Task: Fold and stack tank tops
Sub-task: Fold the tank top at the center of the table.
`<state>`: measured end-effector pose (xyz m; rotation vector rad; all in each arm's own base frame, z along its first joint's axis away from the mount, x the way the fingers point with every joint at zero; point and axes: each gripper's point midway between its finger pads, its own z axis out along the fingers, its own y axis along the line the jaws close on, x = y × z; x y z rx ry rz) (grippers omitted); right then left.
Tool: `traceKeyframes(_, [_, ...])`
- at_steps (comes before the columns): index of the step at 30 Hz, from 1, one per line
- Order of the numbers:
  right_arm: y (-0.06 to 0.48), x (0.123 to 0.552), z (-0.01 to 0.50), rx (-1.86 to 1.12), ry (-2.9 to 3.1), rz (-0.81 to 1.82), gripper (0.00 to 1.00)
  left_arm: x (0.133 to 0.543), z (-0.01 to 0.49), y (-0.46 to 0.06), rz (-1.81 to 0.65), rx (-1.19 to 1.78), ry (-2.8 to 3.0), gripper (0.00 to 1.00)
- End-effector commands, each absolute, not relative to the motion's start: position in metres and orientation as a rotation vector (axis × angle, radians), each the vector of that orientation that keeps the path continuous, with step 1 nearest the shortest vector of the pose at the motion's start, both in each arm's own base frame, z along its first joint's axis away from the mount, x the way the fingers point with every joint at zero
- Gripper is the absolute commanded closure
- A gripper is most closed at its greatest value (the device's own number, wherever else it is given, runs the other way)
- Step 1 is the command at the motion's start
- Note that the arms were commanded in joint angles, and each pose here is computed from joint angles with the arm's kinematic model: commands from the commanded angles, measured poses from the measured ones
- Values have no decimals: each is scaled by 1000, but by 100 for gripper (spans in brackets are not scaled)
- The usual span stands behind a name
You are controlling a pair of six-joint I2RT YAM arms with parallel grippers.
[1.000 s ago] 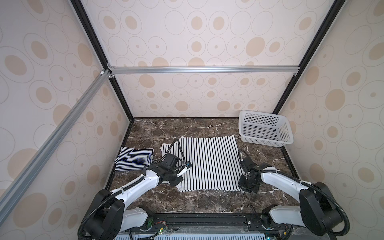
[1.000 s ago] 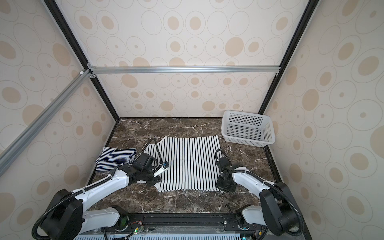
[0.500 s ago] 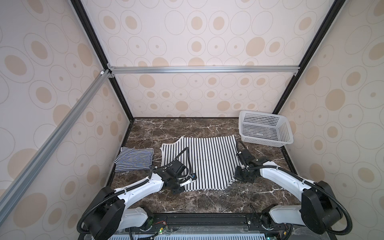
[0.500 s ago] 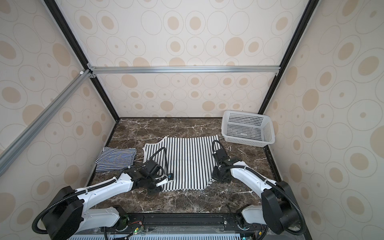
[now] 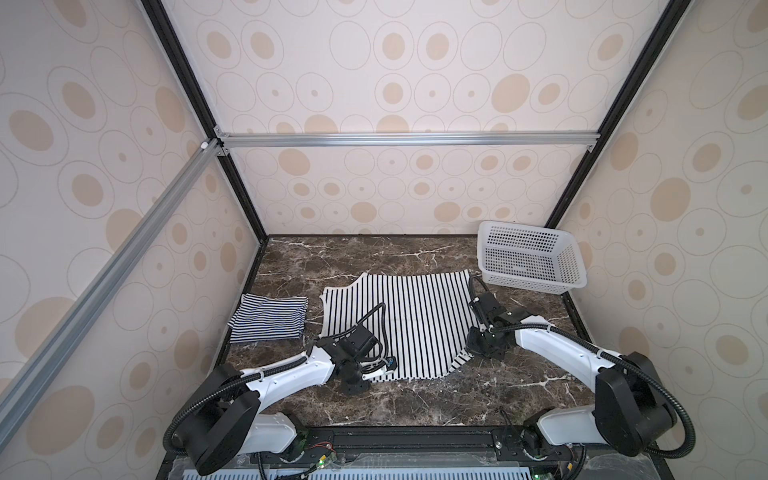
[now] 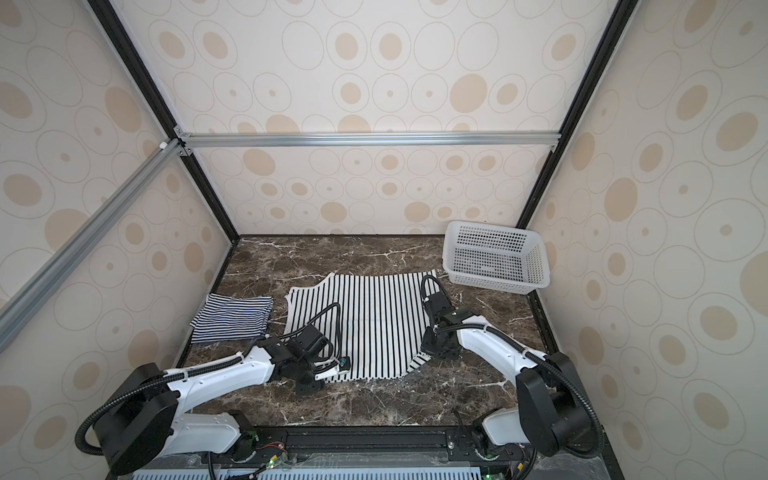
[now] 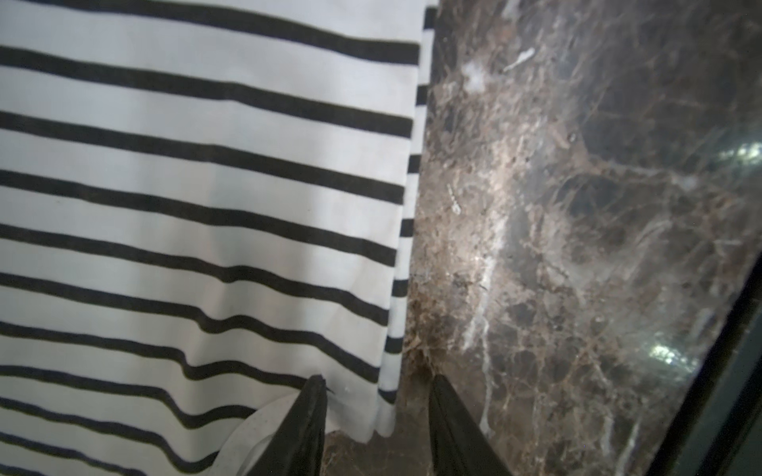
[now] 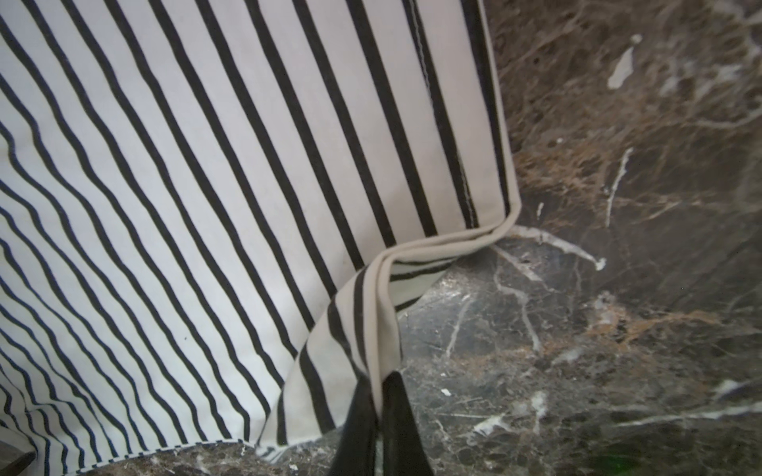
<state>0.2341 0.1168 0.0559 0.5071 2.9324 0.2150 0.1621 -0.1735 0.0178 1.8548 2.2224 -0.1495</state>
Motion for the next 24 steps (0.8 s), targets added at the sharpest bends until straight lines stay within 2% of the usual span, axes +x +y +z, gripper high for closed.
traceKeyframes(1, [114, 238, 59, 490, 2930, 169, 95, 166, 16, -174, -104, 1877, 2187, 78])
traceKeyframes(2, [115, 239, 59, 488, 2933, 167, 95, 167, 16, -174, -100, 1876, 2185, 83])
traceKeyframes(6, [115, 241, 63, 474, 2930, 162, 95, 161, 23, -174, -137, 1901, 2178, 93])
traceKeyframes(10, [108, 243, 71, 466, 2910, 132, 95, 159, 35, -177, -166, 1892, 2146, 96])
traceKeyframes(15, [102, 247, 79, 494, 2887, 149, 94, 180, 48, -177, -45, 1836, 2115, 100])
traceKeyframes(24, [91, 256, 86, 532, 2868, 166, 93, 220, 62, -183, 122, 1763, 2053, 100])
